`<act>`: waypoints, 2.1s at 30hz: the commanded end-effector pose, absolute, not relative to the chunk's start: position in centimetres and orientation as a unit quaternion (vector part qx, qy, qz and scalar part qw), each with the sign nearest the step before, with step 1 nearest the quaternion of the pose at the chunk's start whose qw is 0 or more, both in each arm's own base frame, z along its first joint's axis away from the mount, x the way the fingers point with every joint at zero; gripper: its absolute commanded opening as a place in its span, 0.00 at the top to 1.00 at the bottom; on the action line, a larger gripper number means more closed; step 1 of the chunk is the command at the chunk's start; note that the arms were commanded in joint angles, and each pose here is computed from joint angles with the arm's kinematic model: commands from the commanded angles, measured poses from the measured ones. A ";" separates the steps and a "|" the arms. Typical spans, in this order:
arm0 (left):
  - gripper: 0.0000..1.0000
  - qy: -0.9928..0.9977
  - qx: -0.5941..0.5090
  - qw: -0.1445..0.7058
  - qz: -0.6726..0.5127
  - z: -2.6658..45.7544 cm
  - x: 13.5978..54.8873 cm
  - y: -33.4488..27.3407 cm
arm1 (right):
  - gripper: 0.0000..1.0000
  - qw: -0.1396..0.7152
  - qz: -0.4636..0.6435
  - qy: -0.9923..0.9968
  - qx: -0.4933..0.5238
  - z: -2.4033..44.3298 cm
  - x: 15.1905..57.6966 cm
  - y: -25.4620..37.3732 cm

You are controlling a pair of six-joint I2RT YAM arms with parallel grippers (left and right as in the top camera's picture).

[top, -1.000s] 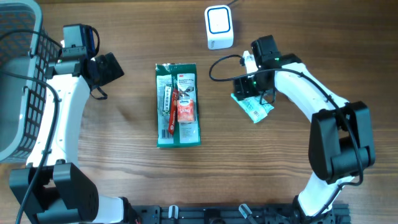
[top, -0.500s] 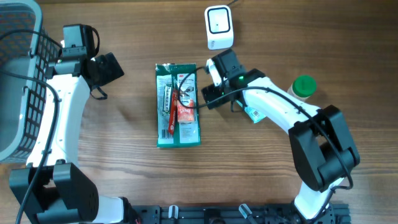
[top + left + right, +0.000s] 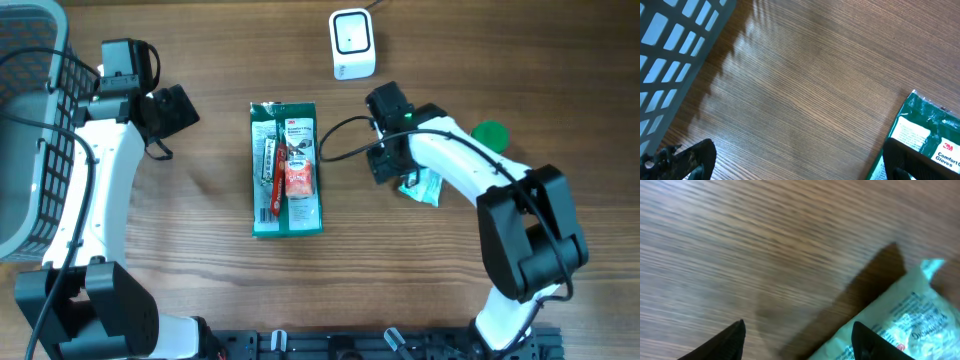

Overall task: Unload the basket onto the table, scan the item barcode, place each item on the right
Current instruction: 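Reach the right gripper to the Kleenex tissue pack and grasp it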

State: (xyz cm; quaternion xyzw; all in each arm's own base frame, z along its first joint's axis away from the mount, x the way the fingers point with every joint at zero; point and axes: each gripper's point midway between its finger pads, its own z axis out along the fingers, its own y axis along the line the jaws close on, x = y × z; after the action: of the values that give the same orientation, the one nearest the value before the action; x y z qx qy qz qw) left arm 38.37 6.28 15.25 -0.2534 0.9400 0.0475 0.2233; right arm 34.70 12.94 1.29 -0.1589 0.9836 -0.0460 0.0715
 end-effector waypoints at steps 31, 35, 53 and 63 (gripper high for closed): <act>0.00 0.938 -0.250 0.233 0.053 16.0 38.6 6.7 | 0.22 -0.045 -0.149 0.987 -0.039 1.3 30.0 5.0; 0.00 0.938 -0.250 0.233 0.053 16.0 38.6 6.7 | 0.22 -0.031 -0.096 0.994 -0.035 0.8 30.9 6.9; 0.00 0.938 -0.250 0.233 0.053 16.0 38.6 6.7 | 0.42 -0.013 -0.051 0.996 -0.066 -0.1 31.6 8.6; 0.00 0.938 -0.250 0.233 0.053 16.0 38.6 6.7 | 0.34 0.002 -0.160 0.986 -0.054 -1.0 31.5 3.5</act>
State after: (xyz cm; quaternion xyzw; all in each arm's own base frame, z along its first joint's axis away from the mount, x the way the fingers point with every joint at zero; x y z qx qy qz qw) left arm 38.37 6.28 15.25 -0.2534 0.9400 0.0475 0.2233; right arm 32.20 6.85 0.04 -0.0672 0.9925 -0.1005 0.0171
